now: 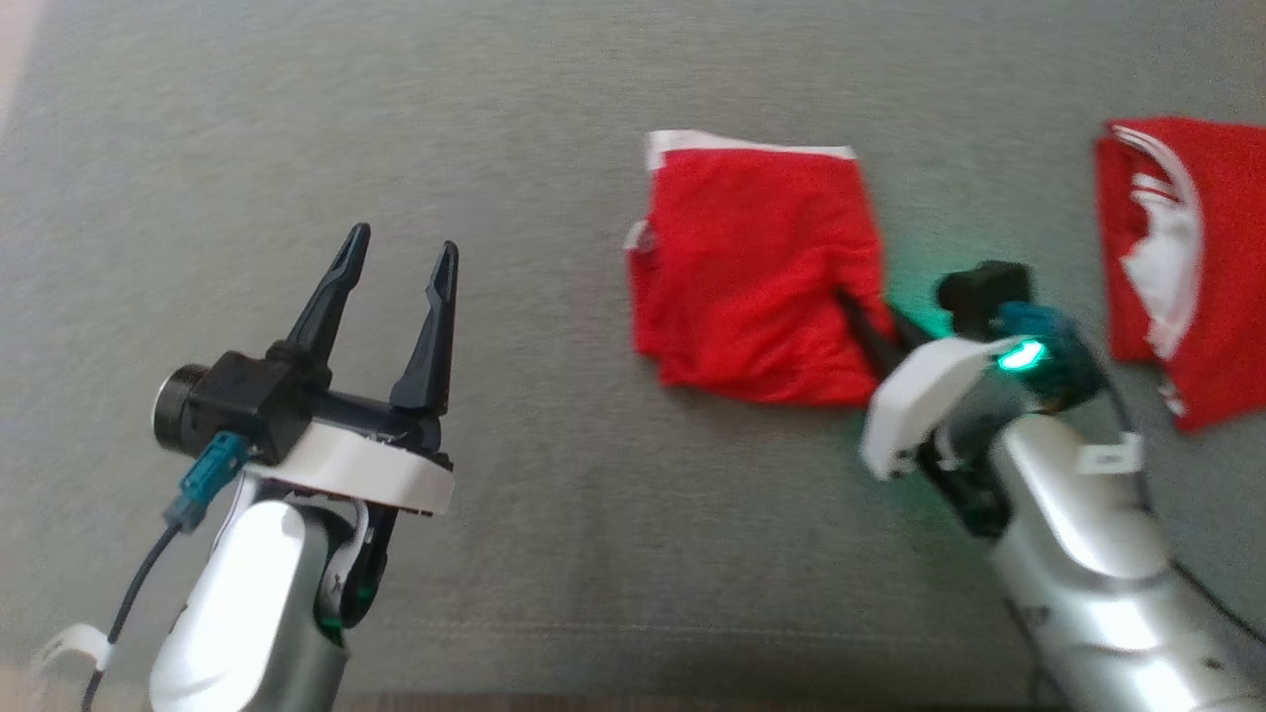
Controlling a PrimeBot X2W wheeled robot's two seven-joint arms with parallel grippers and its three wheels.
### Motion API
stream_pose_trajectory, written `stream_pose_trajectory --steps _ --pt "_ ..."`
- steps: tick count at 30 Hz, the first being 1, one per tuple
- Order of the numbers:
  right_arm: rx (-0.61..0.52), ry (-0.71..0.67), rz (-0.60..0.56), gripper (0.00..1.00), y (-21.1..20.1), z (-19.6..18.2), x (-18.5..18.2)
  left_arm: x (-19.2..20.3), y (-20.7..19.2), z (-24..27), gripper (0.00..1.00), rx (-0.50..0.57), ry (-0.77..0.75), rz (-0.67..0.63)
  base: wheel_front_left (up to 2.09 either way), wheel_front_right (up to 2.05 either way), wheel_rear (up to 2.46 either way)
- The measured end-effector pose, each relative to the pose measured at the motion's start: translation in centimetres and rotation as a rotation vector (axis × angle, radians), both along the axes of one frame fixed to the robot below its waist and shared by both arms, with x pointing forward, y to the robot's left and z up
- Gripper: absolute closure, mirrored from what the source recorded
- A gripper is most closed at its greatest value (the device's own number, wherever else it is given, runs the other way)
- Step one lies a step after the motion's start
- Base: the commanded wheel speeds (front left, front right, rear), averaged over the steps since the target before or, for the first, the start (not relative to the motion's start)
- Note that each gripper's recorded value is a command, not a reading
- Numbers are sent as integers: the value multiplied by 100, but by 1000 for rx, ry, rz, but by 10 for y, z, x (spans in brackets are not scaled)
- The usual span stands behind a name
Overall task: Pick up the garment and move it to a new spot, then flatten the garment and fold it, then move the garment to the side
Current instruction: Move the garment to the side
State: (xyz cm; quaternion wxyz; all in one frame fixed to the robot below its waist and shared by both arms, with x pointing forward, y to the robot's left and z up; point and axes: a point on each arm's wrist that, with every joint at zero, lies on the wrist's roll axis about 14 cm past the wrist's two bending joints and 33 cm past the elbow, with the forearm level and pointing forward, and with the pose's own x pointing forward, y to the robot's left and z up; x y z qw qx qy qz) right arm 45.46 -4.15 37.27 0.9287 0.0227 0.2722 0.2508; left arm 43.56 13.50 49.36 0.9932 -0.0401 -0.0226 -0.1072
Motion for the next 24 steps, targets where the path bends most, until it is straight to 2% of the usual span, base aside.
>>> stream_pose_trajectory --steps 5,13,16,19,24 --pt "-109 -22 -115 100 -73 6 0 10 -28 -1 0 -15 -7 -79 0 0 0" --pt "-244 -97 -275 100 -166 44 6 20 -60 -5 0 -40 -10 -171 0 0 0" --pt "-275 -87 -348 100 -198 49 7 23 -66 -9 0 -44 -3 -188 0 0 0" --pt "-297 -63 -413 100 -225 46 6 26 -70 -12 0 -47 5 -197 0 0 0" --pt "-286 -48 -487 100 -246 45 18 31 -72 -15 0 -48 7 -203 0 0 0"
